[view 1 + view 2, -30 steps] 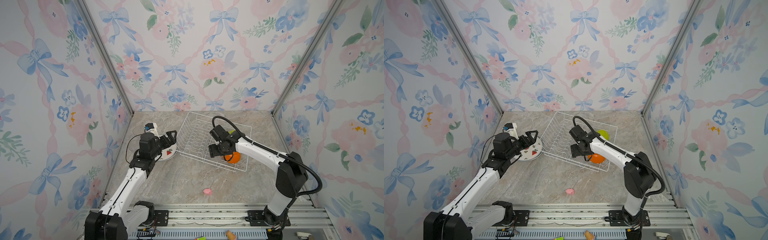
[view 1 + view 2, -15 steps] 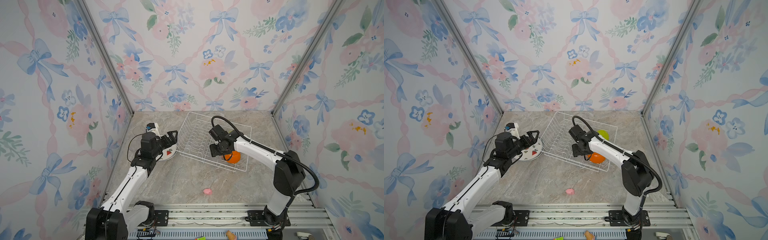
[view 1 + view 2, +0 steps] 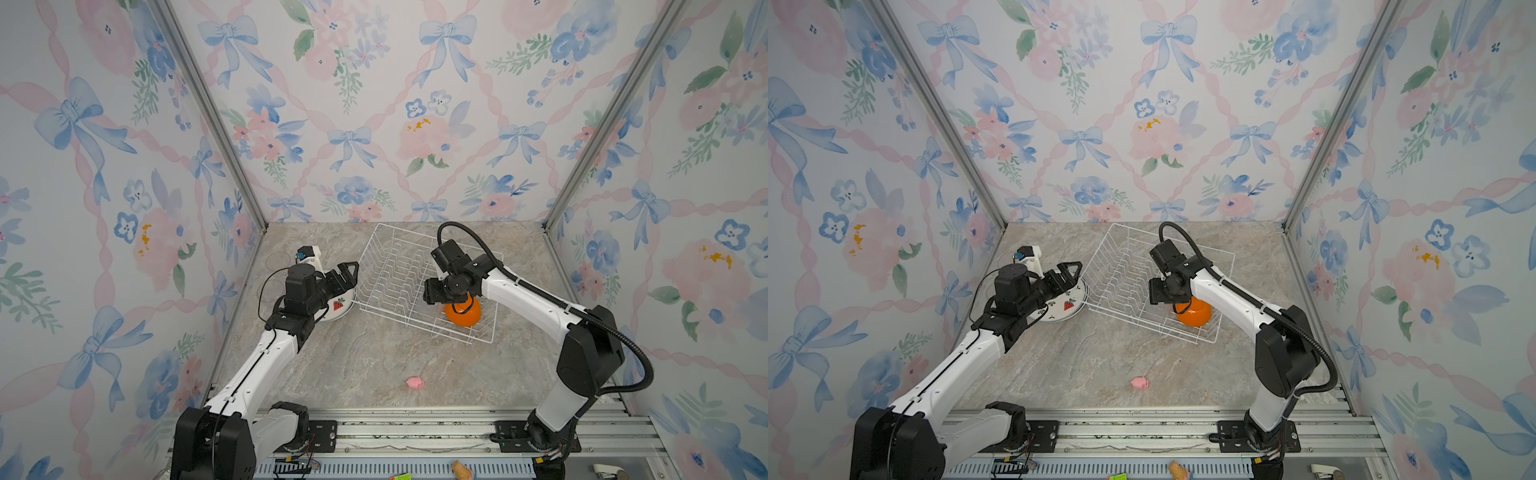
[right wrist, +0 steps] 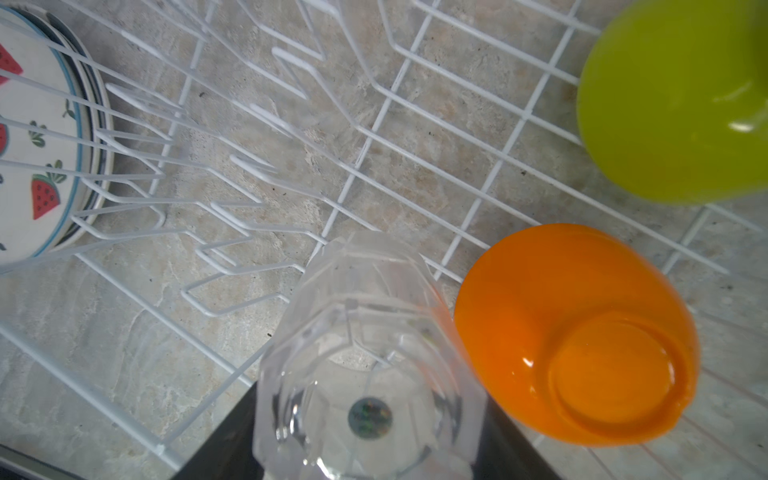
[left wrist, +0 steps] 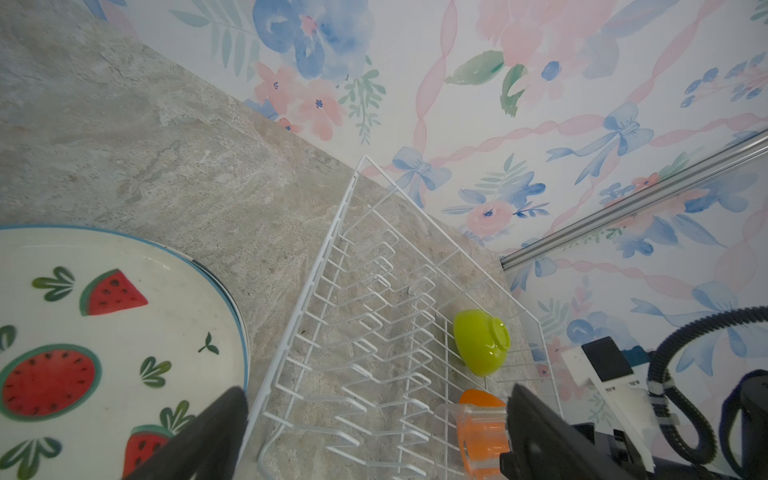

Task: Unload the mixed dishes from the dish rack
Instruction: 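Lift the clear cup from the rack with the right gripper while the left approaches, then close the left gripper on the cup held by the right gripper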

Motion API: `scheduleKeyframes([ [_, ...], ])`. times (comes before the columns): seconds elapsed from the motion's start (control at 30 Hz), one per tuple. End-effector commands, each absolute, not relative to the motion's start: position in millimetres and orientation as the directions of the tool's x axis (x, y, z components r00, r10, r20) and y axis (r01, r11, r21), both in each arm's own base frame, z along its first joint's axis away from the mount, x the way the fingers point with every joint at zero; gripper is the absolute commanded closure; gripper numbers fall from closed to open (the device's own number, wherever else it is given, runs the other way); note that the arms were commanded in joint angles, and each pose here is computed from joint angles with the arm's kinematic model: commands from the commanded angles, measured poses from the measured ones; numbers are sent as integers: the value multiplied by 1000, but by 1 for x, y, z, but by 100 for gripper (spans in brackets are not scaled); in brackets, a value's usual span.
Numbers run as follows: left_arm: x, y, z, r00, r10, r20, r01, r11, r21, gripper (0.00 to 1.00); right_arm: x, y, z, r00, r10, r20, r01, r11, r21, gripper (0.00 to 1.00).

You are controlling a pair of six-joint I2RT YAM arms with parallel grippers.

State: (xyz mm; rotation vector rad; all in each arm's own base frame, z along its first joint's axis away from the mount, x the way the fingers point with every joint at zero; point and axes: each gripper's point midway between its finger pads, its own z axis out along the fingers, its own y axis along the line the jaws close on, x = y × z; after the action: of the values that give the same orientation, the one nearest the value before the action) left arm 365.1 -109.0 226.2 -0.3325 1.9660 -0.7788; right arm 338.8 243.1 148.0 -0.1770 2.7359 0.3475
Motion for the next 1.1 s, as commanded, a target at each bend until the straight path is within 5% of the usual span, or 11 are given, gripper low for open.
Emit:
scheduleKeyframes([
  [0.0, 369, -117, 234, -501, -527, -687, 120, 744, -658, 2, 348, 247, 180, -904, 13, -426, -152, 924, 350, 49],
  [0.5, 363, -211, 262, -561, -400, -725, 395, 640, -659, 2, 389, 239, 266, -858, 268, -437, -117, 728, 676, 53],
  [1.07, 354, -294, 284, -714, -336, -614, 555, 262, -789, 20, 394, 276, 302, -878, 311, -365, -183, 487, 854, 53],
])
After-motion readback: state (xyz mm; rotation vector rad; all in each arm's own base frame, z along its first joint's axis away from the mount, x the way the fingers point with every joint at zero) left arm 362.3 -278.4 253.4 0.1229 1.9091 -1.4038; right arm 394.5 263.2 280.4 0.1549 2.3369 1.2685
